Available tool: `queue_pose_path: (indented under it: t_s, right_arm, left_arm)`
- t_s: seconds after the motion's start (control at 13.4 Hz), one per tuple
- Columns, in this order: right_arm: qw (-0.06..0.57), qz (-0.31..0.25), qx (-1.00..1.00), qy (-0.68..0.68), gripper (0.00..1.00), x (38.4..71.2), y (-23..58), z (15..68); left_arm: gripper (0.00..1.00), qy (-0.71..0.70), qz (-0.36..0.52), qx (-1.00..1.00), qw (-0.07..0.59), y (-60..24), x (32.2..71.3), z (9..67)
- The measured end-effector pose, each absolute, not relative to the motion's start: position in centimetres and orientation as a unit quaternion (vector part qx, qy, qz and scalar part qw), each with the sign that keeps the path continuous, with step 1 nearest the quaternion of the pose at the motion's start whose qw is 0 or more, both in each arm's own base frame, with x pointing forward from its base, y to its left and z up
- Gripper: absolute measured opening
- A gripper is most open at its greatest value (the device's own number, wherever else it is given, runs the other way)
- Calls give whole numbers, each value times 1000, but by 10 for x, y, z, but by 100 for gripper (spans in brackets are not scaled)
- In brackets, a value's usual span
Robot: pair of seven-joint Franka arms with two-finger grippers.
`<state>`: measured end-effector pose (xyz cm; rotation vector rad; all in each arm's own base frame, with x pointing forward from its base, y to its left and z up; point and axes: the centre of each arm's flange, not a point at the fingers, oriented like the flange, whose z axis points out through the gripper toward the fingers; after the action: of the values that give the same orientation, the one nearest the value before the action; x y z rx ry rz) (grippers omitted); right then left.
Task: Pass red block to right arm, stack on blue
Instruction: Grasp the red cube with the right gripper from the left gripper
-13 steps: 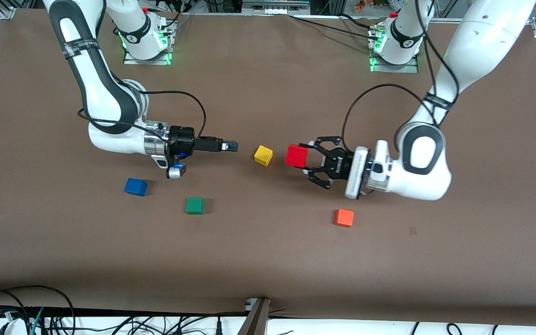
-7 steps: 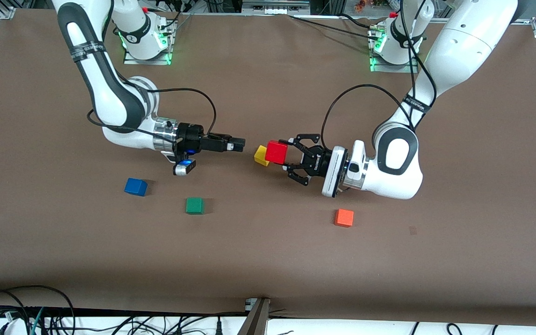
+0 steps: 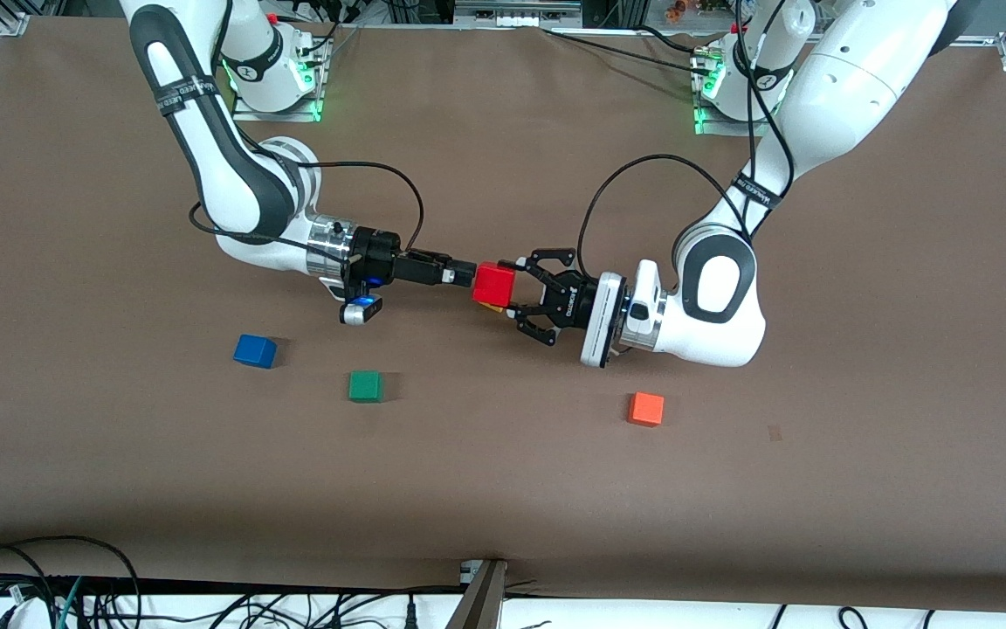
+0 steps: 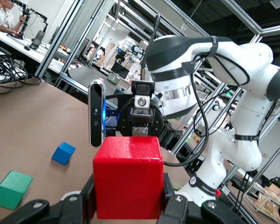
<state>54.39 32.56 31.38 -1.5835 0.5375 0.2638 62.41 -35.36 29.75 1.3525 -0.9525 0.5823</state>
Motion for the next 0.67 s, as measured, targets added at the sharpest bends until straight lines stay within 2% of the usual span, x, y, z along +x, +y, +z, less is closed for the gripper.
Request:
queue_pose_path:
  t_s: [0.3,0.52,0.67]
  right_arm:
    - [668,119,-695,237,100,538,337,314]
    - [668,118,-696,236,96,537,340,311]
    - [671,114,-693,237,70,542,340,311]
  left_arm:
    - [55,-411,257,591,645,-357,627,293]
    - [55,-409,257,592,646,-357,628,290]
    - [55,-409,257,592,645,-357,628,290]
